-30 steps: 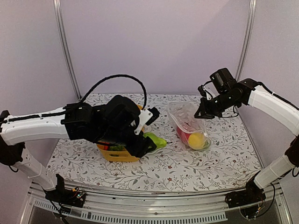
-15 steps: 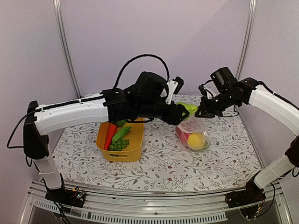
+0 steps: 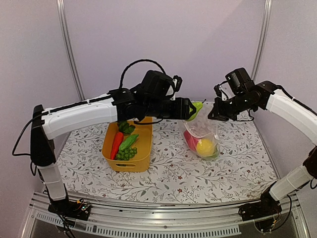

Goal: Place the food in the zip-top bag and seal the zipper
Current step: Place the fake fruit in the zipper food storage bag.

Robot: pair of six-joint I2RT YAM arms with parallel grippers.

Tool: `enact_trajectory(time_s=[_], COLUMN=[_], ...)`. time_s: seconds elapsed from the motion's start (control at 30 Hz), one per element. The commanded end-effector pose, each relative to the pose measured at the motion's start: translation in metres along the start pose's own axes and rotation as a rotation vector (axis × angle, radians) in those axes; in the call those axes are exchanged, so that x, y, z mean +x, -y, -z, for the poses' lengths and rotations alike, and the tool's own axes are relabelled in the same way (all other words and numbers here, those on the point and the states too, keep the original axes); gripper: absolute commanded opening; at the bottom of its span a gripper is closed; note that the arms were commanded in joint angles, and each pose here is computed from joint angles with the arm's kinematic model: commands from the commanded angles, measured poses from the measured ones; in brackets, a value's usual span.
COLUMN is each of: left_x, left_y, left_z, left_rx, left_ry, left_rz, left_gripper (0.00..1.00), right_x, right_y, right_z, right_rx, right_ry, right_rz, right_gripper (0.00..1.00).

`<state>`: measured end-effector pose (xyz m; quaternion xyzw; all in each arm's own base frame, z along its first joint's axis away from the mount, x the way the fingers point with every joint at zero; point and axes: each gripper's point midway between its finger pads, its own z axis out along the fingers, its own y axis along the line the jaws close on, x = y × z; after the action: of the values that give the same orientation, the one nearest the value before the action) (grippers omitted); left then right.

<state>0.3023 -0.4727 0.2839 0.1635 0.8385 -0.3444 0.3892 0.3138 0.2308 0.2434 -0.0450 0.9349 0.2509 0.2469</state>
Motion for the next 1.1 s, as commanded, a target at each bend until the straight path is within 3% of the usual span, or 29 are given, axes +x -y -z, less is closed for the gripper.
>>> enact_trajectory(time_s=[0.0,0.2,0.47,0.77,0.83,1.07], left_x=[-0.01,-0.007,0.009,0.028,0.028,0.002], left_y=[-0.007,-0.012,-0.023,-0.051,-0.053,-0.027], left_z=[-0.012,-0.036,-0.054,-0.087,-0.092,-0.105], left_rx=[-0.04,-0.046,-0.057,-0.048,-0.04,0.119], left_ry=[-0.047,-0.126,-0.189,-0.296,-0.297,-0.248], left_rz=[0.096,0.195,0.294,0.582,0.643,0.699], left_gripper=[0.33,0.25,0.14,0.15,0.19,0.5], right_x=[-0.03,-0.043,-0.04,-0.029,-0.028,-0.024], right_y=[-0.013,-0.012,-0.006,-0.013,-0.014,-0.017], right_z=[0.024,0.028,0.005,-0.008,-0.007,-0.006], right_rx=[-0.032,-0.019,-0.027,-0.085,-0.085,-0.096], right_ry=[0.158,0.225,0.218,0.172,0.169,0.159], right_rz=[-0.006,-0.011,-0.032,-0.006,0.0,-0.006], right_gripper=[0.0,0.0,0.0,0.0,0.0,0.0])
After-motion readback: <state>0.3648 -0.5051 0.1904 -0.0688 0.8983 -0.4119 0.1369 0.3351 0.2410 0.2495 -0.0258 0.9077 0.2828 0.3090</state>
